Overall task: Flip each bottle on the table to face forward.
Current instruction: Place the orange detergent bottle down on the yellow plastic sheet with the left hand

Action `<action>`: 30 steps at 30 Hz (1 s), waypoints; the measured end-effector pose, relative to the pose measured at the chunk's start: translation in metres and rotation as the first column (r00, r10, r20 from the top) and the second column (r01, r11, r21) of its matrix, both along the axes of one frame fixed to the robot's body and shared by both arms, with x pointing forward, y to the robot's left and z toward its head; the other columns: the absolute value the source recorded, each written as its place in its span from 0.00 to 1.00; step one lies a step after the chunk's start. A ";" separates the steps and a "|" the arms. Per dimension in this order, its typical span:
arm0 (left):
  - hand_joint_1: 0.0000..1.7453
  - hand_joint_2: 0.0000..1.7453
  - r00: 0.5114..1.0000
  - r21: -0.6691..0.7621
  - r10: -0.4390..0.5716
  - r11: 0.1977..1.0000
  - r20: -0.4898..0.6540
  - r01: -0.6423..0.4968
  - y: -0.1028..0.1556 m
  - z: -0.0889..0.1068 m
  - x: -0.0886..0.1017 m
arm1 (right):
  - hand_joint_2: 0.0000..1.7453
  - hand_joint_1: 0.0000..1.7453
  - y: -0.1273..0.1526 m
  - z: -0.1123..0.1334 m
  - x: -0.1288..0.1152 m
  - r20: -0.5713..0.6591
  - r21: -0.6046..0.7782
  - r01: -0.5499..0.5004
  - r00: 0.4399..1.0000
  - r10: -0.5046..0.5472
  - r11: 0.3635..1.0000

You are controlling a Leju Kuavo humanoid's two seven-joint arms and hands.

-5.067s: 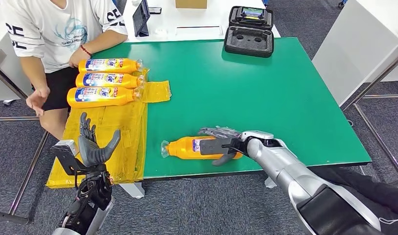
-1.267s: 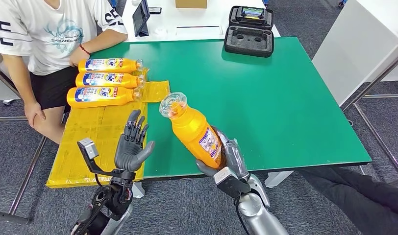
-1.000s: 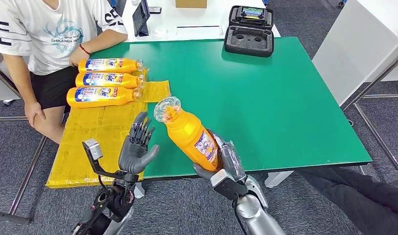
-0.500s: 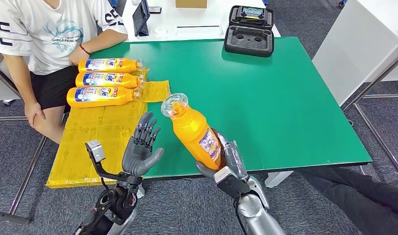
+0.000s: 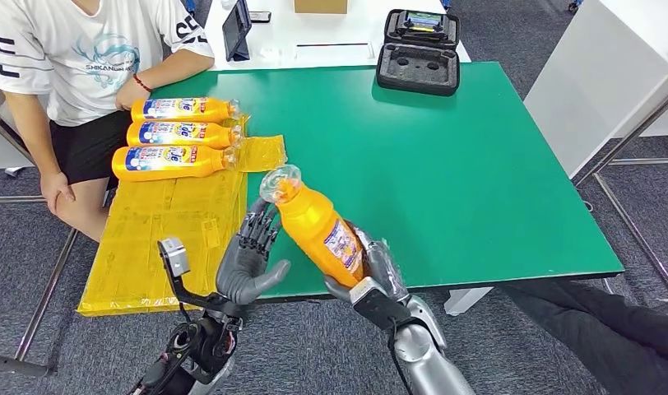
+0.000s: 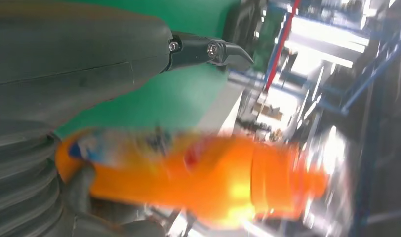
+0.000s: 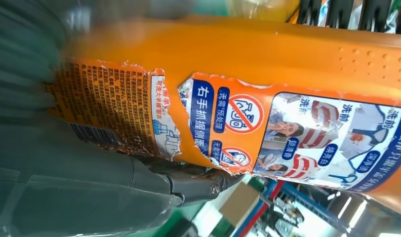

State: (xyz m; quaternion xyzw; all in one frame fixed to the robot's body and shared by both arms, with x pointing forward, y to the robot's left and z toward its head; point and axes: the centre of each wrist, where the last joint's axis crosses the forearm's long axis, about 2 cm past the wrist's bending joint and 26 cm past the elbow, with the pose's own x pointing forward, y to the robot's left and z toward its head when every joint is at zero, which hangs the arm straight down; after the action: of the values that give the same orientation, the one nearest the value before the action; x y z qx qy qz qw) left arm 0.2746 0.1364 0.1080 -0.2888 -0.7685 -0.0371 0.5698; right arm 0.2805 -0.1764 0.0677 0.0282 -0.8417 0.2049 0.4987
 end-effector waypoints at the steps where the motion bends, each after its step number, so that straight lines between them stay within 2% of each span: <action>1: 0.00 1.00 1.000 0.007 -0.010 1.000 0.006 0.010 -0.002 0.001 -0.001 | 1.00 1.00 0.003 0.000 0.001 -0.004 -0.001 -0.006 1.000 0.006 1.000; 15: 0.00 1.00 0.997 0.085 -0.076 0.994 0.022 0.074 -0.007 0.002 0.003 | 1.00 1.00 0.014 -0.007 0.010 -0.046 -0.012 -0.054 0.997 0.054 0.998; 30: 0.00 1.00 0.997 0.132 -0.075 0.988 -0.025 0.078 -0.004 -0.007 0.008 | 1.00 1.00 0.017 -0.008 0.015 -0.063 -0.029 -0.088 0.994 0.086 0.996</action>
State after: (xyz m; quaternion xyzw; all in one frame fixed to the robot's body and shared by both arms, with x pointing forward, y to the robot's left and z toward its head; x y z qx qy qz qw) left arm 0.2823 0.1321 0.1011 -0.2798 -0.7469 -0.1070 0.5937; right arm 0.2959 -0.1594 0.0598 0.0633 -0.8205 0.2390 0.5154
